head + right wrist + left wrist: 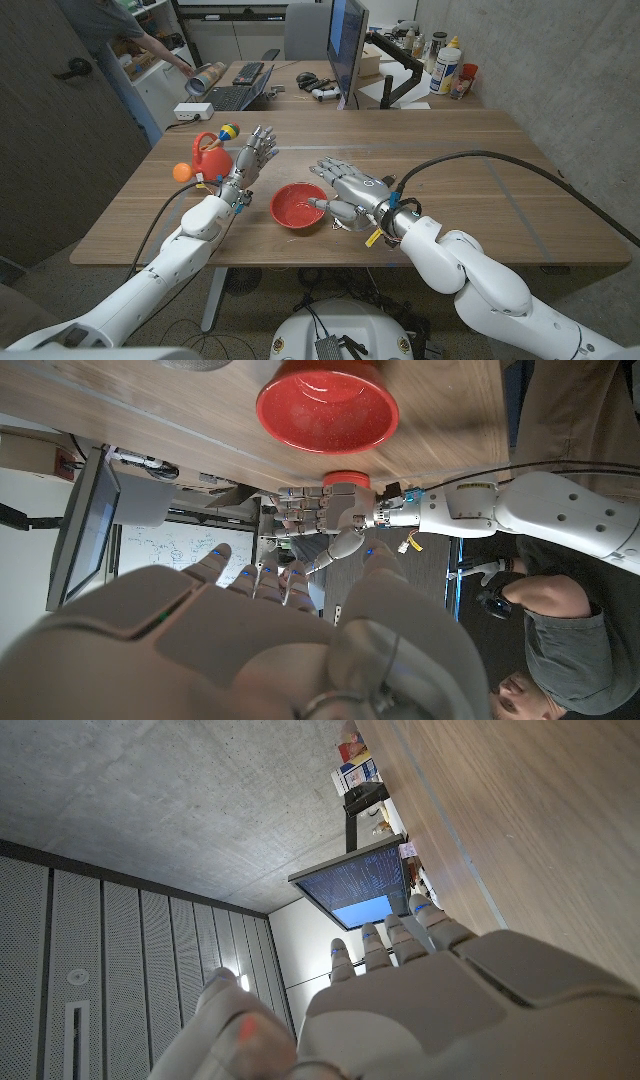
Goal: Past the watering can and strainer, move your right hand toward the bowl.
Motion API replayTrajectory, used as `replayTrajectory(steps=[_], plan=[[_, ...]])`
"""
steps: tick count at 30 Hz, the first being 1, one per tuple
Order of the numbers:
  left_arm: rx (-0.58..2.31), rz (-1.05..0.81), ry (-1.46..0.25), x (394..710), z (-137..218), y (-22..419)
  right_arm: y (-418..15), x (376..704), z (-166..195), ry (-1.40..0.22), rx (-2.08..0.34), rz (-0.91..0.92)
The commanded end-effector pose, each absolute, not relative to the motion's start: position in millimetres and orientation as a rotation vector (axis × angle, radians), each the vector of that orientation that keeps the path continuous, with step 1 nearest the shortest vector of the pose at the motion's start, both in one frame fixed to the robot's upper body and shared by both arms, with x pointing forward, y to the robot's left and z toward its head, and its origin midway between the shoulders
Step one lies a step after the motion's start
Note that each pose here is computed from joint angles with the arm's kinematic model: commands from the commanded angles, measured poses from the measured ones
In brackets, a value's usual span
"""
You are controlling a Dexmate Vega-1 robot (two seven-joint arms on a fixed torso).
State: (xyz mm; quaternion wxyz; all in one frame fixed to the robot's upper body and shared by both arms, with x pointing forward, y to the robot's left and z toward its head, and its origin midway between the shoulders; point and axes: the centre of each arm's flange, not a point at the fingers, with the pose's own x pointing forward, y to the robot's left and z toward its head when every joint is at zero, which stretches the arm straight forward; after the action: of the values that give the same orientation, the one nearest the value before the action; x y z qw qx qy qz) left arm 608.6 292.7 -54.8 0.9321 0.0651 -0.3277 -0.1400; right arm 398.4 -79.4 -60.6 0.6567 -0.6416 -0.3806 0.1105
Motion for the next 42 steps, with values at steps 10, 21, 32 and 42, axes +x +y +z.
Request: replayTrajectory(steps=[10,21,32,42], plan=[[0.155,-0.17,-0.706,576.5,-68.8,302.1,-94.9,384.1,-73.4,-0.826,-1.457,0.262],[0.128,-0.219,-0.719,593.1,-53.9,309.8,-81.7,394.8,-62.6,-0.834,-1.427,0.213],[0.141,-0.26,-0.734,604.3,-49.5,322.6,-64.4,399.1,-68.4,-0.827,-1.427,0.169],[0.144,-0.219,-0.747,609.1,-47.5,331.5,-54.4,403.3,-74.7,-0.809,-1.42,0.127]])
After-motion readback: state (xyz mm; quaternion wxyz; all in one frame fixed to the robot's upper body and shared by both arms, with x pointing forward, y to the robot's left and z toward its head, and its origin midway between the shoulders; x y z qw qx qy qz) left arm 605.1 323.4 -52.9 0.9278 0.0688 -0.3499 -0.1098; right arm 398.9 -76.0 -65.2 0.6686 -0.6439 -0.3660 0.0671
